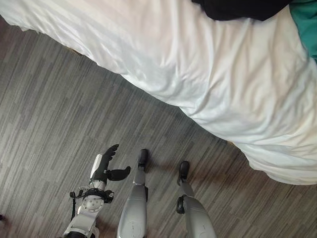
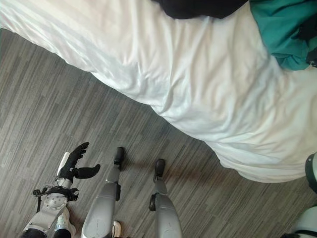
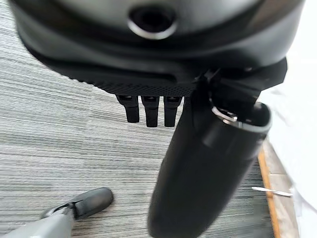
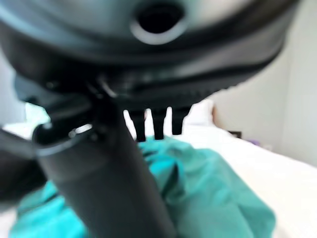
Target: Pick up bed clothes into laundry basket.
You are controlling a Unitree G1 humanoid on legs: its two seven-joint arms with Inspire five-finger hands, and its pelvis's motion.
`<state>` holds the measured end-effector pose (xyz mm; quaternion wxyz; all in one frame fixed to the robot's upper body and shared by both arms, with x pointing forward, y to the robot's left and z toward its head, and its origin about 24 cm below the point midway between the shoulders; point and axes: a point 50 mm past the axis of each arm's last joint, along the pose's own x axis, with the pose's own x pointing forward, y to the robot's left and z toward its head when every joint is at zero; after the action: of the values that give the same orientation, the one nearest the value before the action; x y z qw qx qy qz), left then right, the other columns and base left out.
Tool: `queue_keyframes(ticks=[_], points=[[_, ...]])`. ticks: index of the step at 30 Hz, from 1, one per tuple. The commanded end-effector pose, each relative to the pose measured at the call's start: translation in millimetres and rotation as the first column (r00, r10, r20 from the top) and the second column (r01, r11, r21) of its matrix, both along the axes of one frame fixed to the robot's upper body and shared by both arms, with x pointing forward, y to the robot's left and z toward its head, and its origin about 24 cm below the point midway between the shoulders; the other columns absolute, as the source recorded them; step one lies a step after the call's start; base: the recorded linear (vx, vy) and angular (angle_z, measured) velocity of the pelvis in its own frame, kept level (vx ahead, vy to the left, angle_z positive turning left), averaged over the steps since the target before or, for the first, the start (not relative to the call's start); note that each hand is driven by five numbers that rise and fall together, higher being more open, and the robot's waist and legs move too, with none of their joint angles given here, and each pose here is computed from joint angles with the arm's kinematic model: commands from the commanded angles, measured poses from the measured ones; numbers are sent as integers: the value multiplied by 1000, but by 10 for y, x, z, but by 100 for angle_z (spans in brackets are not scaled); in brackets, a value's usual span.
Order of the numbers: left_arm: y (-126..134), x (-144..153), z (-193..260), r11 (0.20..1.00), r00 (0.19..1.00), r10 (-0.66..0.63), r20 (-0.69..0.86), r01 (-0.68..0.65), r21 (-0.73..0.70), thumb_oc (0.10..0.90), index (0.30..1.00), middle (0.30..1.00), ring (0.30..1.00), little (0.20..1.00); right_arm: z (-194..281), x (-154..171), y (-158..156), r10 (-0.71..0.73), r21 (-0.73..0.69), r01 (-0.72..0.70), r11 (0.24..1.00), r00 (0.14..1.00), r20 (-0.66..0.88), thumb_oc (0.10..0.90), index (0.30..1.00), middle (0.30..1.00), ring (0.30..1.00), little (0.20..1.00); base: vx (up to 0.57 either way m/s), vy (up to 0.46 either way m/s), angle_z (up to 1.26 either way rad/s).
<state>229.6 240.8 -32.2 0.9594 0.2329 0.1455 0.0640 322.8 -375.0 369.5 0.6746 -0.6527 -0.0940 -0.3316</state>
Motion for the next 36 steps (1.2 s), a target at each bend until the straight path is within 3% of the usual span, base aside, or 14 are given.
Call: queue_keyframes(ticks=[1, 3, 8, 10, 15, 21, 23, 25, 28, 30, 31, 32, 33, 36], points=[[149, -270, -276, 994, 989, 99, -113, -102, -25, 800, 900, 900, 900, 900, 478, -279, -117, -100, 8, 100, 995, 983, 156, 400, 300, 300, 300, 300, -12, 49, -1], [213, -485, -581, 979, 945, 180, -274, -198, -40, 800, 900, 900, 900, 900, 510, -230, -36, -84, 5, 84, 996, 980, 183, 400, 300, 300, 300, 300, 14, 55, -4], [383, -758, -808, 941, 858, 298, -418, -337, -23, 800, 900, 900, 900, 900, 600, -311, -58, -100, 16, 99, 995, 965, 244, 400, 300, 300, 300, 300, 36, 23, -6], [502, -1050, -946, 885, 756, 404, -515, -466, 11, 800, 900, 900, 900, 900, 692, -464, -96, -99, 24, 97, 995, 931, 352, 400, 300, 300, 300, 300, 109, 16, -6], [620, -1288, -1002, 815, 658, 496, -566, -578, 43, 800, 900, 900, 900, 900, 660, -698, -201, -113, -25, 136, 990, 902, 416, 400, 300, 300, 300, 300, 66, 19, -8], [863, -1512, -937, 741, 583, 608, -540, -661, 120, 800, 900, 900, 900, 900, -64, -1109, -825, -324, 89, 313, 946, 886, 331, 400, 300, 300, 300, 300, 85, 20, -16], [1157, -1415, -710, 730, 618, 662, -423, -661, 177, 800, 900, 900, 900, 900, -625, -1336, -1085, -426, 172, 394, 903, 871, 245, 400, 300, 300, 300, 300, 95, -13, -25], [1518, -1087, -241, 755, 724, 654, -218, -605, 254, 800, 900, 900, 900, 900, -1341, -1962, -1408, -600, 281, 557, 782, 794, 98, 400, 300, 300, 300, 300, 68, -41, -12], [1911, -604, 697, 718, 802, 580, 142, -586, 376, 800, 900, 900, 900, 900, -2111, -2609, -1551, -732, 370, 722, 585, 666, -142, 400, 300, 300, 300, 300, 66, -86, -19], [2044, -397, 1310, 662, 781, 517, 350, -624, 415, 800, 900, 900, 900, 900, -2575, -2923, -1530, -756, 414, 796, 442, 579, -306, 400, 300, 300, 300, 300, -23, -123, -15], [2101, -207, 1925, 607, 719, 446, 533, -681, 410, 800, 900, 900, 900, 900, -2978, -3150, -1435, -733, 436, 841, 322, 513, -446, 400, 300, 300, 300, 300, -35, -96, -7], [2103, -194, 1947, 605, 718, 443, 537, -682, 412, 800, 900, 900, 900, 900, -2996, -3145, -1429, -731, 441, 839, 319, 514, -448, 400, 300, 300, 300, 300, -7, -108, -11], [2090, -68, 2478, 564, 651, 365, 665, -724, 399, 800, 900, 900, 900, 900, -3284, -3280, -1319, -684, 437, 868, 236, 468, -560, 400, 300, 300, 300, 300, -13, -80, -22], [1988, 80, 2931, 547, 603, 278, 748, -739, 392, 800, 900, 900, 900, 900, -3513, -3377, -1201, -623, 390, 899, 197, 422, -659, 400, 300, 300, 300, 300, -14, -69, -18]])
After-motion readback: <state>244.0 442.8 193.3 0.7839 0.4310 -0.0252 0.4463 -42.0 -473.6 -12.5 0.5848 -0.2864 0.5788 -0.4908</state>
